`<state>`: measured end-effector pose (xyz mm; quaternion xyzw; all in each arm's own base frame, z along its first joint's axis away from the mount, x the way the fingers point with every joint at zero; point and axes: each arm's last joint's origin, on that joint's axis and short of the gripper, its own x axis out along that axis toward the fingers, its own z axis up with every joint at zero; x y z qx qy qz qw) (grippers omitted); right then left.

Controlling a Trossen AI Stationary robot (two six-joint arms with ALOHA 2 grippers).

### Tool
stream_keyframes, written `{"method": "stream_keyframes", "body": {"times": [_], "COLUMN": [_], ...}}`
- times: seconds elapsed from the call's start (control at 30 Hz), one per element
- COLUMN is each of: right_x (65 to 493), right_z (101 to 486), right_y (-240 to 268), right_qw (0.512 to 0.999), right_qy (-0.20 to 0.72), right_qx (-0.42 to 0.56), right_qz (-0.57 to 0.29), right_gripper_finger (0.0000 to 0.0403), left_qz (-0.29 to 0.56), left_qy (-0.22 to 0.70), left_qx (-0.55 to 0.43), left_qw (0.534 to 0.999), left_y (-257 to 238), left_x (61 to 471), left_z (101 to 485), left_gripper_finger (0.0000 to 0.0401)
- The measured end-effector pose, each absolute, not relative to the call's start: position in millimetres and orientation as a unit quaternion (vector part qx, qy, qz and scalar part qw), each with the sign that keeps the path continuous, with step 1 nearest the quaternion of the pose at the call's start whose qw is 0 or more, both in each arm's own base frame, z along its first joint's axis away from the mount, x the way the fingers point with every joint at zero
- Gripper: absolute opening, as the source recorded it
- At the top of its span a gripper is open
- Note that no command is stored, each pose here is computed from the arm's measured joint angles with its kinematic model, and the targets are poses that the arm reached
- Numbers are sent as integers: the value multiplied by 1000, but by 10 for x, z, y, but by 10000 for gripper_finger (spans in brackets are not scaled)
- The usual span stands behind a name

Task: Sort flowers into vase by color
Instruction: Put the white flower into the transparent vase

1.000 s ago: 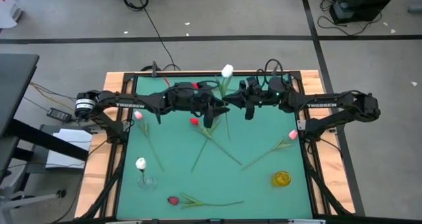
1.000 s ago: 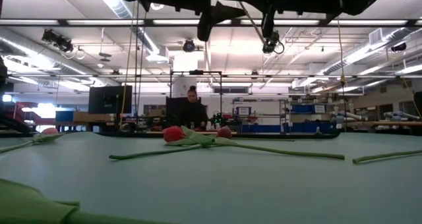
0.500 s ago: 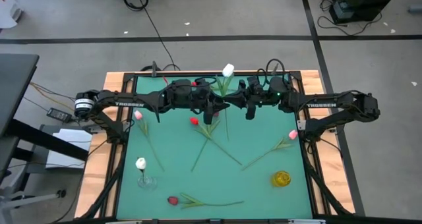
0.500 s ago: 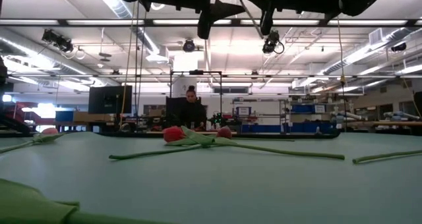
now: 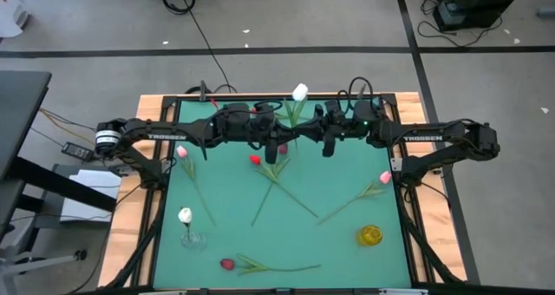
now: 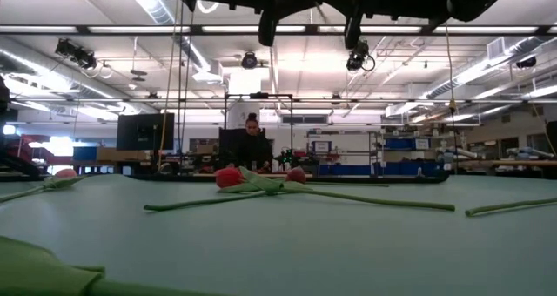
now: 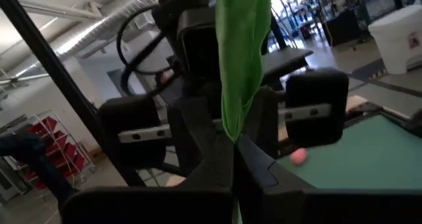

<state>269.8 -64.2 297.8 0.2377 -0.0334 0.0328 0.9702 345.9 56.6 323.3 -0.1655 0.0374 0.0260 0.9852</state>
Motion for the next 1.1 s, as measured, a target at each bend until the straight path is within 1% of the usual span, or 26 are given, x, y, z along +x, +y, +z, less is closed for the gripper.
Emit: {"method": "stream_keyframes", "body": {"times": [0.1,0.17,0.23,0.33,0.4,0.47,0.57,0.67,0.73,0.83,0.9,1.0,1.03,1.1], "right_x": [2702,2709,2704,2673,2629,2580,2521,2471,2453,2448,2457,2502,2520,2559], "right_z": [2923,2902,2896,2923,2925,2916,2888,2899,2909,2927,2923,2883,2860,2820], "right_y": [-638,-618,-595,-578,-584,-606,-612,-577,-540,-464,-418,-354,-334,-293], "right_qw": [970,970,970,968,957,944,935,929,926,922,918,909,905,898], "right_qy": [-6,3,3,-2,5,14,34,42,41,31,29,33,38,44], "right_qx": [241,244,244,252,284,316,328,336,339,345,352,376,384,401], "right_qz": [25,22,12,-21,-56,-94,-131,-148,-159,-174,-180,-179,-178,-175], "right_gripper_finger": [12,27,55,109,140,162,177,179,178,178,178,178,178,178], "left_qz": [30,36,62,88,89,83,102,139,144,98,21,-115,-140,-165], "left_qy": [59,80,87,109,113,125,132,129,118,69,63,42,29,3], "left_qx": [-158,-147,-140,-96,-73,-57,-42,-54,-83,-110,-96,-76,-78,-86], "left_qw": [985,985,984,986,987,987,985,980,979,987,993,990,987,983], "left_y": [572,565,544,471,411,348,228,94,2,-132,-209,-267,-260,-226], "left_x": [3437,3383,3311,3108,2942,2732,2404,2032,1785,1462,1255,920,814,628], "left_z": [3201,3207,3256,3393,3516,3625,3722,3560,3352,3155,3106,3189,3239,3293], "left_gripper_finger": [9,7,6,4,3,3,2,2,2,2,2,2,2,2]}}
